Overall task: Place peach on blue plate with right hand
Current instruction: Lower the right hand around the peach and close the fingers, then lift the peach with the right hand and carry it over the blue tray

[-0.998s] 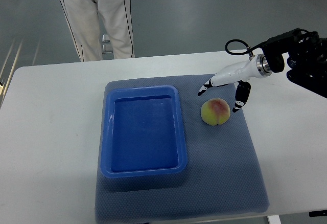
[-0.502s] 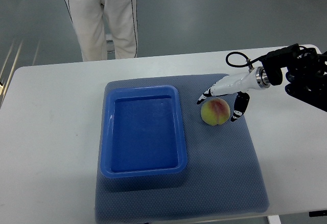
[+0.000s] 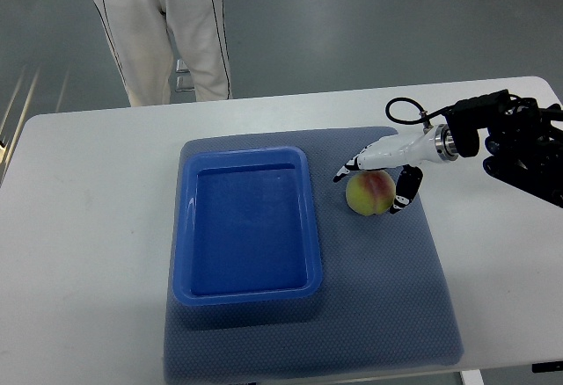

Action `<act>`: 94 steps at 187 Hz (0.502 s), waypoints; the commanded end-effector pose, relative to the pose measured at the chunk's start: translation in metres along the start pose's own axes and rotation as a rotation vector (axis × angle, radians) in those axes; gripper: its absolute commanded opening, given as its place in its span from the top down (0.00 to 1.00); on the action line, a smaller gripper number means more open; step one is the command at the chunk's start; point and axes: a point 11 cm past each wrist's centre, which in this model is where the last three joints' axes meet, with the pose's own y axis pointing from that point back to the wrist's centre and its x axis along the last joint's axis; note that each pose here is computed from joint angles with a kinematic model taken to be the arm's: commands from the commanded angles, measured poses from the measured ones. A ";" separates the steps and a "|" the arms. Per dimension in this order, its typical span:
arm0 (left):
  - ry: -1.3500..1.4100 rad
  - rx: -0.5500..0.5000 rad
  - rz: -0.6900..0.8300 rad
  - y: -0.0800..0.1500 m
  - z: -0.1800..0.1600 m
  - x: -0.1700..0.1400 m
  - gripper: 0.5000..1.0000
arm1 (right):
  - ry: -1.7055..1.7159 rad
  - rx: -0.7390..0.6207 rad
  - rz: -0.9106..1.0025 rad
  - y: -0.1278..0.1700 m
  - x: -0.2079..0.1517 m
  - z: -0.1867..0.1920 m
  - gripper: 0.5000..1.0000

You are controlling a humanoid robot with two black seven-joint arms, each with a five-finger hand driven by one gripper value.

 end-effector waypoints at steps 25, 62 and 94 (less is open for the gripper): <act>0.000 0.000 0.000 0.000 0.000 0.000 0.00 | -0.007 0.008 -0.013 -0.005 -0.008 -0.002 0.48; 0.000 0.000 0.000 0.000 0.000 0.000 0.00 | -0.011 -0.003 -0.007 -0.003 -0.006 0.001 0.69; 0.000 0.000 0.000 0.000 0.000 0.000 0.00 | 0.004 -0.008 0.022 0.004 0.014 0.002 0.67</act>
